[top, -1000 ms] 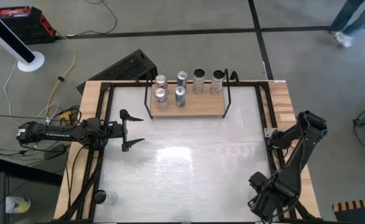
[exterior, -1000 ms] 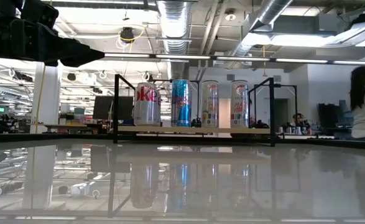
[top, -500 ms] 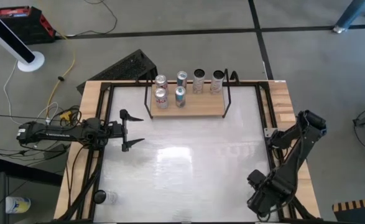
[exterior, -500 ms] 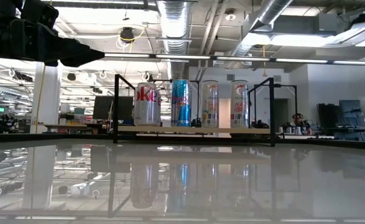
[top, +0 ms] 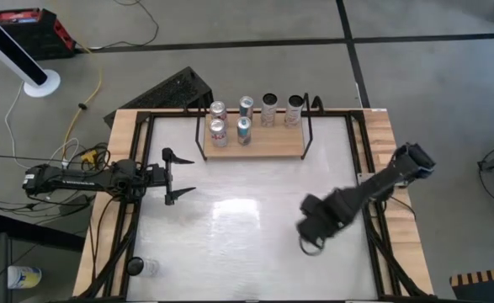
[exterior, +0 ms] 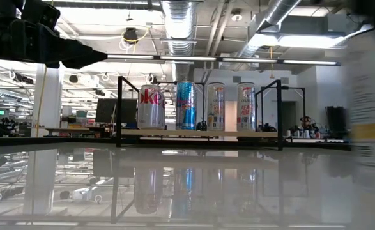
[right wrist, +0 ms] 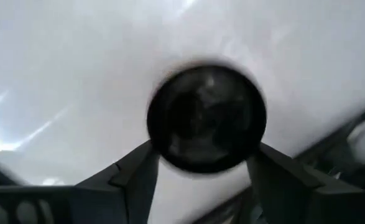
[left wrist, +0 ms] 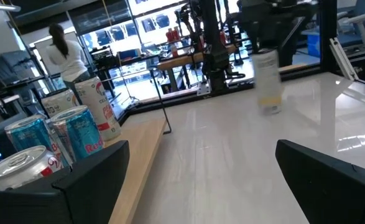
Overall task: Place canned beverage on shelf
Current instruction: Put the white-yellow soda can on the shelf aligned with the other white-yellow soda can on the shelf
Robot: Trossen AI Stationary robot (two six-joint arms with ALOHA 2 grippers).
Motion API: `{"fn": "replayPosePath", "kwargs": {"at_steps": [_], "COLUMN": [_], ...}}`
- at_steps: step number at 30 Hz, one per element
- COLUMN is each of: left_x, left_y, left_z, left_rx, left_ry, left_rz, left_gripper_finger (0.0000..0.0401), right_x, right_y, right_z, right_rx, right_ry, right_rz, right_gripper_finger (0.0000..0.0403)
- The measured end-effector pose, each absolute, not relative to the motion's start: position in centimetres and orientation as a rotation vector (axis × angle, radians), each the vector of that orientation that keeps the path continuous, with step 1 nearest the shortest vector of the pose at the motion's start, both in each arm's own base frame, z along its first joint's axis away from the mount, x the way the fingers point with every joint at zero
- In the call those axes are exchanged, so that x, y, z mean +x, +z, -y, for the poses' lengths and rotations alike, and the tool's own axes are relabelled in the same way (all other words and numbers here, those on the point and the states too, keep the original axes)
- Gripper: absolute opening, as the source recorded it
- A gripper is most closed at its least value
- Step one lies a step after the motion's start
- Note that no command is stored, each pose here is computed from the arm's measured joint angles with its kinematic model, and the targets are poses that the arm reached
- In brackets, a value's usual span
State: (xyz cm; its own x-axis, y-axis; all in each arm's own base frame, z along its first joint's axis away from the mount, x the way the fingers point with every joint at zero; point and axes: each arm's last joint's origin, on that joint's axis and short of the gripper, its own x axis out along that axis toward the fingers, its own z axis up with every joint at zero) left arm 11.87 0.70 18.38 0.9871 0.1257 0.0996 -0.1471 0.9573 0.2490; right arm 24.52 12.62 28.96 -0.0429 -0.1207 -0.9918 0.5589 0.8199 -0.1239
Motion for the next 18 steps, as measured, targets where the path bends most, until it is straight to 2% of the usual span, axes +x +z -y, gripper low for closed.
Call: {"fn": "replayPosePath", "kwargs": {"at_steps": [6,10,15,18], "left_x": [11.9,11.9,11.9,11.9], "left_y": [18.4,18.4,18.4,18.4], "left_z": [-0.7,-0.7,-0.7,-0.7], "left_rx": [0.259,0.266,0.267,0.280], "left_ry": [0.139,0.141,0.141,0.142], "left_rz": [0.083,0.082,0.081,0.080], "left_gripper_finger": [0.0393,0.0393,0.0393,0.0393], "right_x": [27.4,28.7,29.5,29.6], "right_y": [31.4,33.3,33.2,31.8], "right_z": [-6.5,-2.8,-0.7,-0.8], "right_rx": [0.269,0.290,0.348,0.349], "right_ry": [-0.571,-0.578,-0.582,-0.587], "right_rz": [-1.416,-1.329,-1.289,-1.299], "right_gripper_finger": [0.0234,0.0212,0.0183,0.0175]}}
